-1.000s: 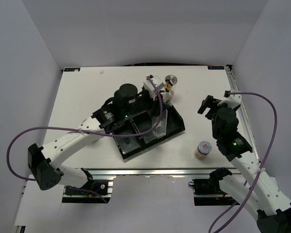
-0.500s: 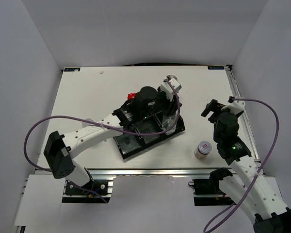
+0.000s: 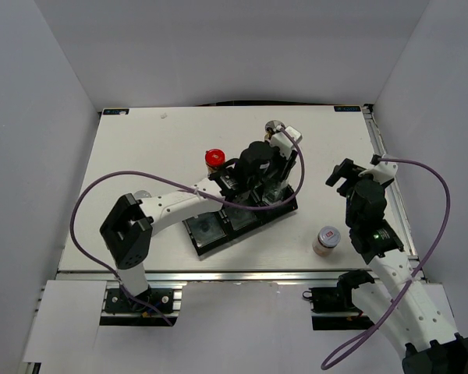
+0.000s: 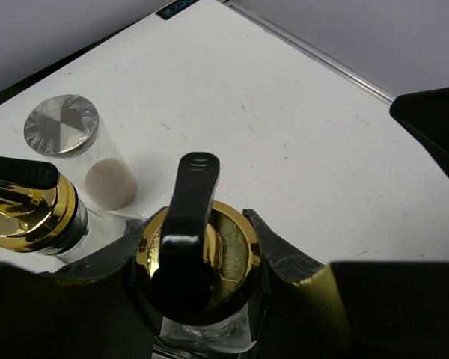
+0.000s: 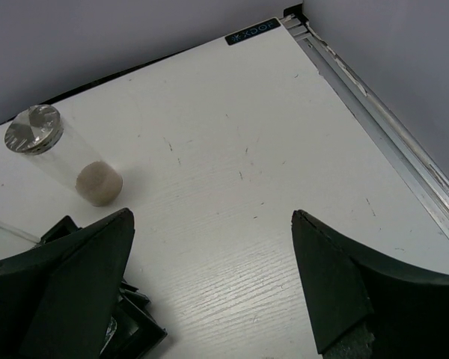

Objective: Organize the condiment bottles

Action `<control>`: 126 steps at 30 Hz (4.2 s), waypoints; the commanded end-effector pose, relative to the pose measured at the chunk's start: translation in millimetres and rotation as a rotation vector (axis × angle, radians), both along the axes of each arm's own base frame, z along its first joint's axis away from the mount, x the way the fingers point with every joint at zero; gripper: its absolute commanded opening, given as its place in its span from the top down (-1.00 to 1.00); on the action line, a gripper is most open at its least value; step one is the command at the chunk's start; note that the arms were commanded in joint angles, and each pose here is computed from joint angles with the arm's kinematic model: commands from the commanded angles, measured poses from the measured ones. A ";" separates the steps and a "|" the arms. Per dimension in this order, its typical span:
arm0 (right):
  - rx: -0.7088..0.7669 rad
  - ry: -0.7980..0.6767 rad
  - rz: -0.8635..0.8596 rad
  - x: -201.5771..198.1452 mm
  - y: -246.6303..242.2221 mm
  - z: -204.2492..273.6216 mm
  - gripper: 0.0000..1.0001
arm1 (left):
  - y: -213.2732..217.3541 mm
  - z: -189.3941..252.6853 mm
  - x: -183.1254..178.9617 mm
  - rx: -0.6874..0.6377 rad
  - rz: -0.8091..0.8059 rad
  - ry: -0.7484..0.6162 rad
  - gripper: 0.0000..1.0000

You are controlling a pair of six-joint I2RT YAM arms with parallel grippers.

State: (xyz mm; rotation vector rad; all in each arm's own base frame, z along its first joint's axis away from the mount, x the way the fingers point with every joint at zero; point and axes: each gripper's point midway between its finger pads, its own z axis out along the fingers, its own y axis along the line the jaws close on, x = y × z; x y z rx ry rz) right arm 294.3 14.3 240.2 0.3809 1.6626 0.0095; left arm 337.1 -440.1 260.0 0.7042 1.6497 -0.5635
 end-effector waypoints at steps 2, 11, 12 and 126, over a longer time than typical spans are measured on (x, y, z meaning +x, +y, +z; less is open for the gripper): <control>0.029 -0.050 0.015 6.0 3.1 10.5 -0.79 | 0.1 73.6 10.5 -0.162 0.046 -0.135 1.00; 0.027 -0.037 0.016 8.5 2.7 7.7 -0.79 | 7.0 54.7 5.8 -0.165 0.063 -0.080 -0.29; 0.025 -0.034 0.019 9.1 3.3 7.5 -0.79 | 9.0 54.9 5.7 -0.170 0.069 -0.082 -0.39; -0.351 0.516 0.664 266.0 156.6 -77.2 -0.79 | 330.8 8.1 14.9 -0.311 0.875 0.018 -0.96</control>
